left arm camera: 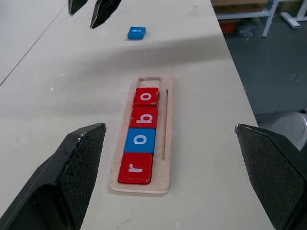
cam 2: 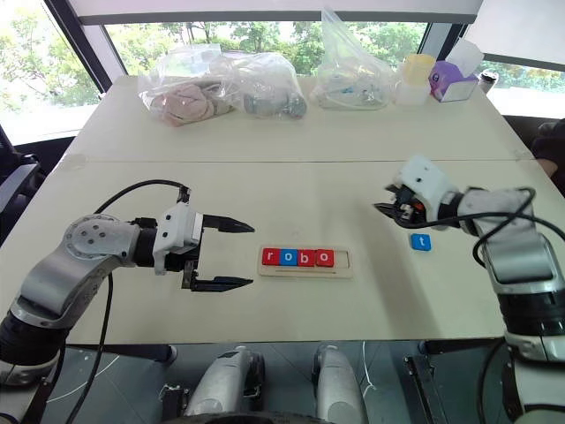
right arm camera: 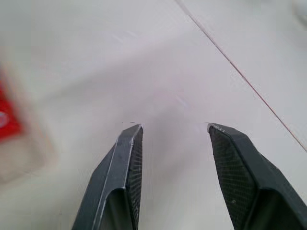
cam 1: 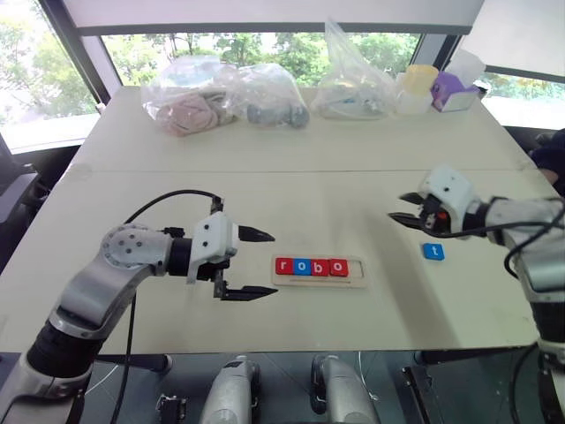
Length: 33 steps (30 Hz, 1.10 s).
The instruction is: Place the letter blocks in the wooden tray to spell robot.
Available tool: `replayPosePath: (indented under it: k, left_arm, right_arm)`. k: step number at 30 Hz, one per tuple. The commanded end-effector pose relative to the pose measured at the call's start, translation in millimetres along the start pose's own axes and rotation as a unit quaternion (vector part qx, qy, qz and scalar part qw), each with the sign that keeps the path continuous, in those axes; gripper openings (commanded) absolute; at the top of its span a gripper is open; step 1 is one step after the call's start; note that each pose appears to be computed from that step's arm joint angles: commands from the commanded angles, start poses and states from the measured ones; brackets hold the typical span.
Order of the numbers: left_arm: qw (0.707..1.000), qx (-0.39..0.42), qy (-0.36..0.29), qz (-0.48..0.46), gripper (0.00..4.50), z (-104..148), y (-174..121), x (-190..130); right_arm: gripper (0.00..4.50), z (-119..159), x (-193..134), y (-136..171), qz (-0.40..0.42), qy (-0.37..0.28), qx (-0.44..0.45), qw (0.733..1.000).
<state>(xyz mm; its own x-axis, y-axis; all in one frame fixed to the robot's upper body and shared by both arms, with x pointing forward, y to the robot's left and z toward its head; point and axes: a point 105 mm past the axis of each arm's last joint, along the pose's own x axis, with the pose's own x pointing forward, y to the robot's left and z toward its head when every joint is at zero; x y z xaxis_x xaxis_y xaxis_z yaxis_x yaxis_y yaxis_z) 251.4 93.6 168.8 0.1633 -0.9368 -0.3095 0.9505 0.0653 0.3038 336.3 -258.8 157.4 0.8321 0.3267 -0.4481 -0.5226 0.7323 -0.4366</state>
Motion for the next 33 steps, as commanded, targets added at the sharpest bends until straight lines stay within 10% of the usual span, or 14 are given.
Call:
replayPosePath:
  k: [1, 14, 33]
  left_arm:
    - [1.000, 0.016, -0.009, 0.003, 4.50, 5.3, 2.4, -1.3]
    - [1.000, 0.024, -0.011, -0.013, 4.50, 6.9, 8.5, 0.3]
    - [1.000, 0.024, -0.013, -0.008, 4.50, 8.5, 7.1, 1.7]
  right_arm:
    - [2.15, -12.3, -17.2, -24.3, -0.122, 0.029, 0.056, 0.991]
    - [2.15, -35.9, -29.1, 16.9, -0.214, 0.055, 0.269, 0.937]
    - [2.15, -49.4, -20.6, 37.6, -0.223, 0.089, 0.287, 0.927]
